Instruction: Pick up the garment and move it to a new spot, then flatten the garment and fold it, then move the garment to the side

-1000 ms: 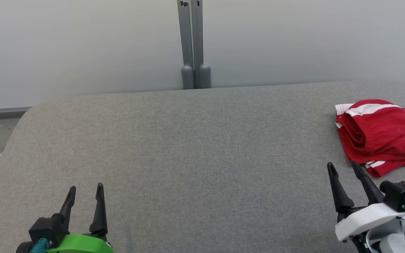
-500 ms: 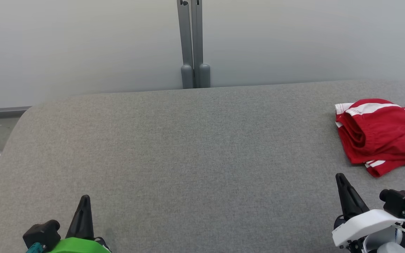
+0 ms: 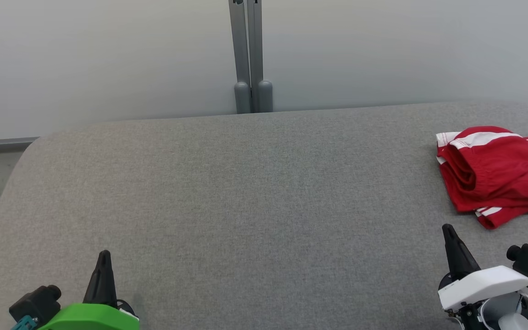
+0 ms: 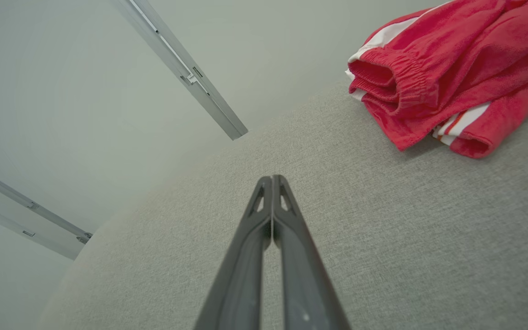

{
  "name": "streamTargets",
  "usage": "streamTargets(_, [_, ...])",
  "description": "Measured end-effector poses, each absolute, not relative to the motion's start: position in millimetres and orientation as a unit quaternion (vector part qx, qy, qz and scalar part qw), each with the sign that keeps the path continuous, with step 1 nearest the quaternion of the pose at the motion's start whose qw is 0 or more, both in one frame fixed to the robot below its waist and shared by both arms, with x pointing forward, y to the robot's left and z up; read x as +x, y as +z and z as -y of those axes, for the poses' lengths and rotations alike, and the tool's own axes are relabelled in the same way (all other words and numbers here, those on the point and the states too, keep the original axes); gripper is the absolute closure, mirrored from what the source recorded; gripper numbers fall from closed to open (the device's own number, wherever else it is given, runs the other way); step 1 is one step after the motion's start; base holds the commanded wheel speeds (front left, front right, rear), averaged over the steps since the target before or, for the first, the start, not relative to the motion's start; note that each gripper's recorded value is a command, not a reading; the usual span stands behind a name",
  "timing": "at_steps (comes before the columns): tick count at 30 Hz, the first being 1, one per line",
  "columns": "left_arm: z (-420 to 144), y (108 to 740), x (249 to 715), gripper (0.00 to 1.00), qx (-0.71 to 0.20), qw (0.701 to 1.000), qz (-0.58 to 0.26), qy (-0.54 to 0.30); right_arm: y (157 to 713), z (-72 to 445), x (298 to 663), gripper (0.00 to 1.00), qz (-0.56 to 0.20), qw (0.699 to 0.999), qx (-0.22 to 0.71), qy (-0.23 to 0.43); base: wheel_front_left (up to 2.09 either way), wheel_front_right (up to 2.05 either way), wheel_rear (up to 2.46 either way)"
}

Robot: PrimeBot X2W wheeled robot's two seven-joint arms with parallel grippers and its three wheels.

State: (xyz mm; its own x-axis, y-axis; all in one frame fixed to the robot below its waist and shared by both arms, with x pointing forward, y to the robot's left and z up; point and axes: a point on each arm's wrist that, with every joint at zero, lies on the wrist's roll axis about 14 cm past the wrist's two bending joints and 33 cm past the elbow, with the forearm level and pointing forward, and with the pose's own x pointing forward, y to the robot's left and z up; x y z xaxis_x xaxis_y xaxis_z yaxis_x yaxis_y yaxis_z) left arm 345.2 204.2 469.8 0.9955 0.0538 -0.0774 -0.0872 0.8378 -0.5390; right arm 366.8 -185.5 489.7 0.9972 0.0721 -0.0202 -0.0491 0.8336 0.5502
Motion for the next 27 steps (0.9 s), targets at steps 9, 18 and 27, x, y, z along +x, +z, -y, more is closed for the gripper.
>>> streamTargets(9, [-206, 473, 350, 1.00, -0.344, 0.938, -0.028, 0.043, 491, 189, 370, 1.00, -0.023, 0.937, 0.348, 0.018, 0.00, 0.00, 0.00])
streamTargets(18, [-207, 476, 355, 1.00, -0.399, 0.915, -0.026, 0.046, 492, 191, 373, 1.00, -0.024, 0.915, 0.403, 0.008, 0.00, 0.00, 0.00])
streamTargets(27, [-207, 479, 359, 1.00, -0.448, 0.892, -0.024, 0.046, 492, 193, 375, 1.00, -0.025, 0.893, 0.449, 0.002, 0.00, 0.00, 0.00])
